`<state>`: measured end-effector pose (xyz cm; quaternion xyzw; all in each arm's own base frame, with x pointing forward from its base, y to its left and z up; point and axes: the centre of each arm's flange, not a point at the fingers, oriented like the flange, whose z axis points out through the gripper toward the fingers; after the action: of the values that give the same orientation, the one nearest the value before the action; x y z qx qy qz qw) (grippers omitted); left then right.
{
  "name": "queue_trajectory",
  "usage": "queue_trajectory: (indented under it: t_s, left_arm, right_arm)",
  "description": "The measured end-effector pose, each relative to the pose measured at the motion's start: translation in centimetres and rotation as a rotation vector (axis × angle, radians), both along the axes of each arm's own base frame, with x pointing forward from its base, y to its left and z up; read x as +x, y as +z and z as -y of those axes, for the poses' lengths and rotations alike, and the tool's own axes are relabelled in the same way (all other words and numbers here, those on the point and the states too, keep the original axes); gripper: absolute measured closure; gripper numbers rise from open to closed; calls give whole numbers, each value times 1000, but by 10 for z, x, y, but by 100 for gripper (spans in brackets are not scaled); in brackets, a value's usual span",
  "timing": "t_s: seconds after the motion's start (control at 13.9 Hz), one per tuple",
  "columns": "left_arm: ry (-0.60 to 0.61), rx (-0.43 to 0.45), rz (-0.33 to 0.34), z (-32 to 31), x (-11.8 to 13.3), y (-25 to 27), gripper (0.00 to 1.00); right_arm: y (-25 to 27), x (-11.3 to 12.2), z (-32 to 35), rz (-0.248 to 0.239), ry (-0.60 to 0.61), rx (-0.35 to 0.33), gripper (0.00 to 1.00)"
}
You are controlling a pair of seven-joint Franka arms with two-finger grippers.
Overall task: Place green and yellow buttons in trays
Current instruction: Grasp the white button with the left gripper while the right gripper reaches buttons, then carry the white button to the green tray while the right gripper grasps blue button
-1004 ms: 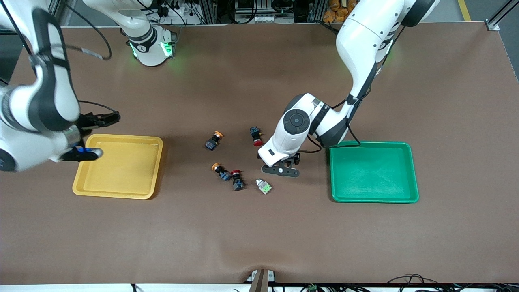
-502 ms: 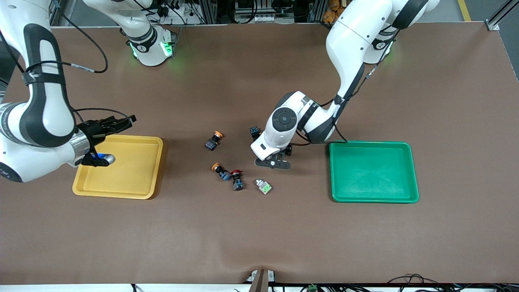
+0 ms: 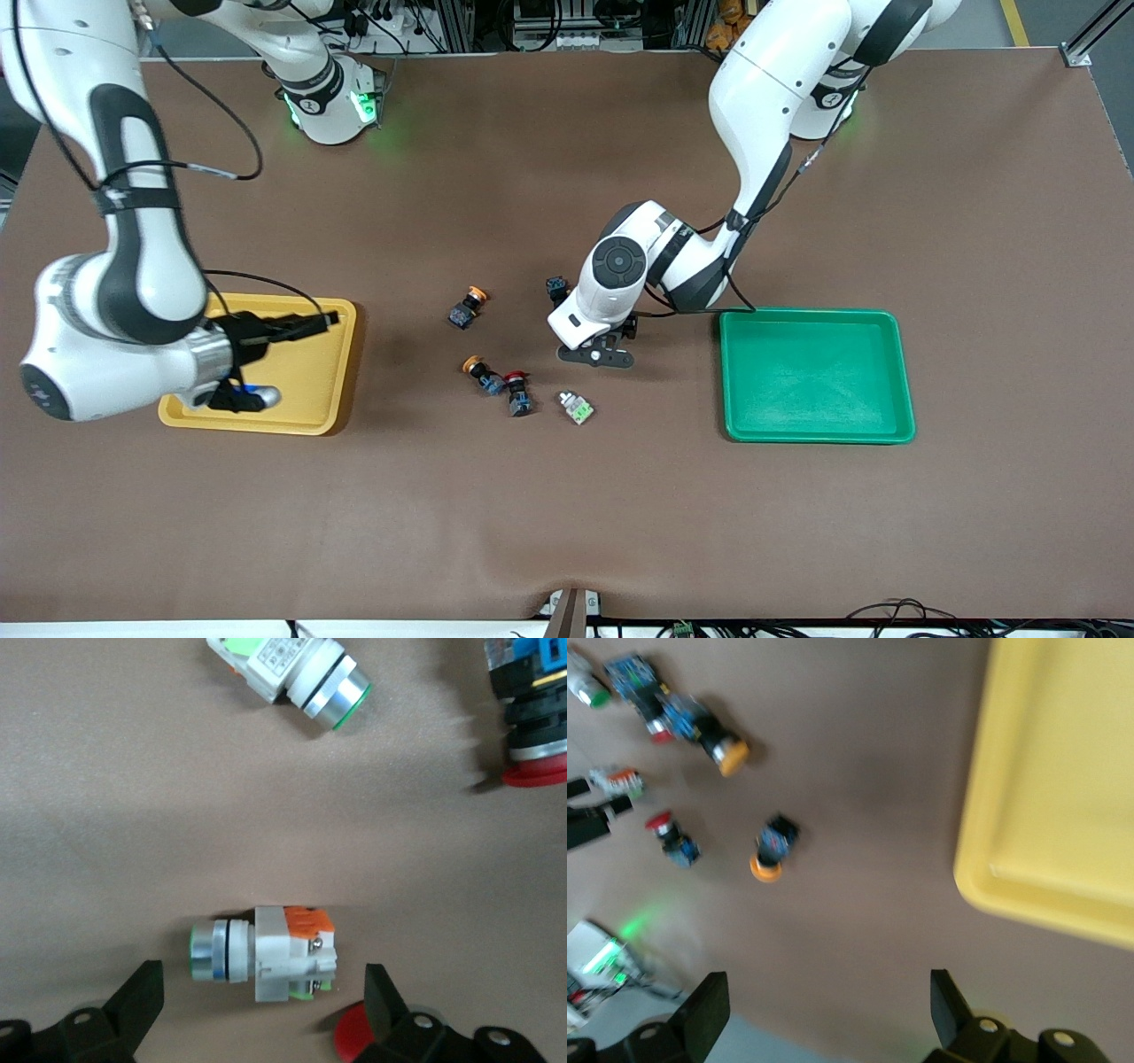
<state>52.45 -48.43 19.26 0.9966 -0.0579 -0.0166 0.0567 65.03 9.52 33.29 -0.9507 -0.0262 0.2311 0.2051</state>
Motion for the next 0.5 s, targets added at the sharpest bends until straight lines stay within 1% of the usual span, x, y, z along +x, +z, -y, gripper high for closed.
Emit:
queue_trajectory:
  t_s: [0.07, 0.14, 0.22, 0.29, 0.36, 0.43, 0.5]
  left_arm:
    - [-1, 0, 0, 1, -1, -3, 0]
    - [-2, 0, -1, 1, -2, -7, 1]
    - [-2, 1, -3, 1, -2, -10, 4]
    - [-2, 3, -4, 0, -2, -12, 15]
    - [-2, 3, -5, 0, -2, -13, 28]
    - [-2, 3, -4, 0, -2, -12, 33]
    - [-1, 2, -3, 0, -2, -11, 33]
  right_arm:
    - [-8, 6, -24, 69, 30, 2, 0]
    - [-16, 10, -52, 127, 65, 3, 0]
    - [-23, 9, -79, 167, 109, 7, 0]
    - [-27, 7, -101, 200, 153, 12, 0]
    - [-29, 7, -115, 235, 182, 18, 0]
    - [-32, 7, -122, 271, 205, 23, 0]
    - [-38, 8, -128, 312, 226, 28, 0]
